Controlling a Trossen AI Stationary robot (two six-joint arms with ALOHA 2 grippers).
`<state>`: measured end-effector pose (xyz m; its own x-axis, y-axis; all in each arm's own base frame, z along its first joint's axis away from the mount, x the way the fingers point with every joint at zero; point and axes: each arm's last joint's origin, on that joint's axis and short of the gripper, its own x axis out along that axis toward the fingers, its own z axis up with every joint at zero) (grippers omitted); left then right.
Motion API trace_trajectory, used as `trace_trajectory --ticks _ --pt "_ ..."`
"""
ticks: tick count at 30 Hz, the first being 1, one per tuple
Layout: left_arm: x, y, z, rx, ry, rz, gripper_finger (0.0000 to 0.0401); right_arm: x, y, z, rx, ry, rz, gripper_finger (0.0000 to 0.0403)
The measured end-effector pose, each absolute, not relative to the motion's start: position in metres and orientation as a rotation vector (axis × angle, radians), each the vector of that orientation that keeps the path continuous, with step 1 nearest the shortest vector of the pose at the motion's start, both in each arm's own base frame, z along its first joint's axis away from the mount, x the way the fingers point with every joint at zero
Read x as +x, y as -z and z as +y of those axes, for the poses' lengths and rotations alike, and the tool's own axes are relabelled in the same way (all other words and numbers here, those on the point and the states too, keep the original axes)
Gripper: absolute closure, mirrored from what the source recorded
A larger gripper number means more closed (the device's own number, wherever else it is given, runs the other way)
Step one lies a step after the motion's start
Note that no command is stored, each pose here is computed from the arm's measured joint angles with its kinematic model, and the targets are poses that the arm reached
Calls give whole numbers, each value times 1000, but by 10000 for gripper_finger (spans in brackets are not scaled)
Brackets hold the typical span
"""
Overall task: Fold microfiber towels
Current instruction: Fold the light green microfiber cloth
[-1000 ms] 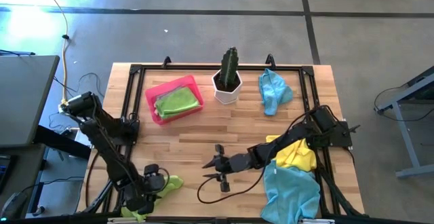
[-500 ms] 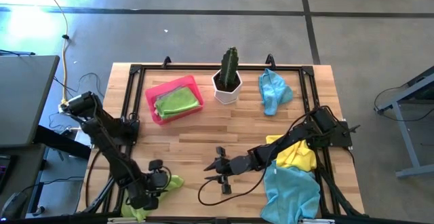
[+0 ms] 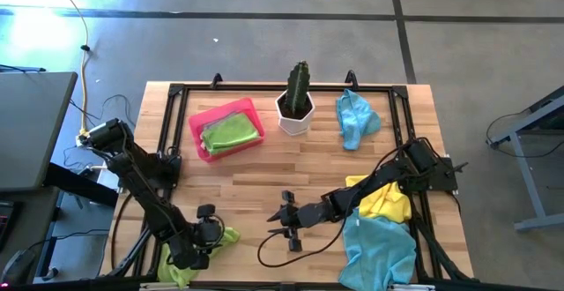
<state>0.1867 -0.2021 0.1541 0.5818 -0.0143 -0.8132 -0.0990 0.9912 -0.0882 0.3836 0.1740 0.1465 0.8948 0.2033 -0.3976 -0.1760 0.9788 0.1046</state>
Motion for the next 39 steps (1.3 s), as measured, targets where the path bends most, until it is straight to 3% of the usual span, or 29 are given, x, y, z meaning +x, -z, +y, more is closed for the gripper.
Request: trace_trajectory --ticks 5,13,21,25,32,39 --pt "194 -156 -195 -18 -101 872 247 385 -147 171 73 -188 419 262" --pt "186 -151 -198 -175 1 1086 250 384 -143 170 65 -182 452 262" --pt "179 -150 -196 -109 -73 1070 267 384 -142 168 62 -177 463 262" --pt "181 -151 -199 -109 -45 1049 293 383 -141 168 56 -174 479 262" --pt "187 -154 -203 -54 22 968 391 383 -139 167 47 -161 498 262" --pt "191 -154 -199 -73 -8 959 388 383 -140 165 37 -110 483 262"
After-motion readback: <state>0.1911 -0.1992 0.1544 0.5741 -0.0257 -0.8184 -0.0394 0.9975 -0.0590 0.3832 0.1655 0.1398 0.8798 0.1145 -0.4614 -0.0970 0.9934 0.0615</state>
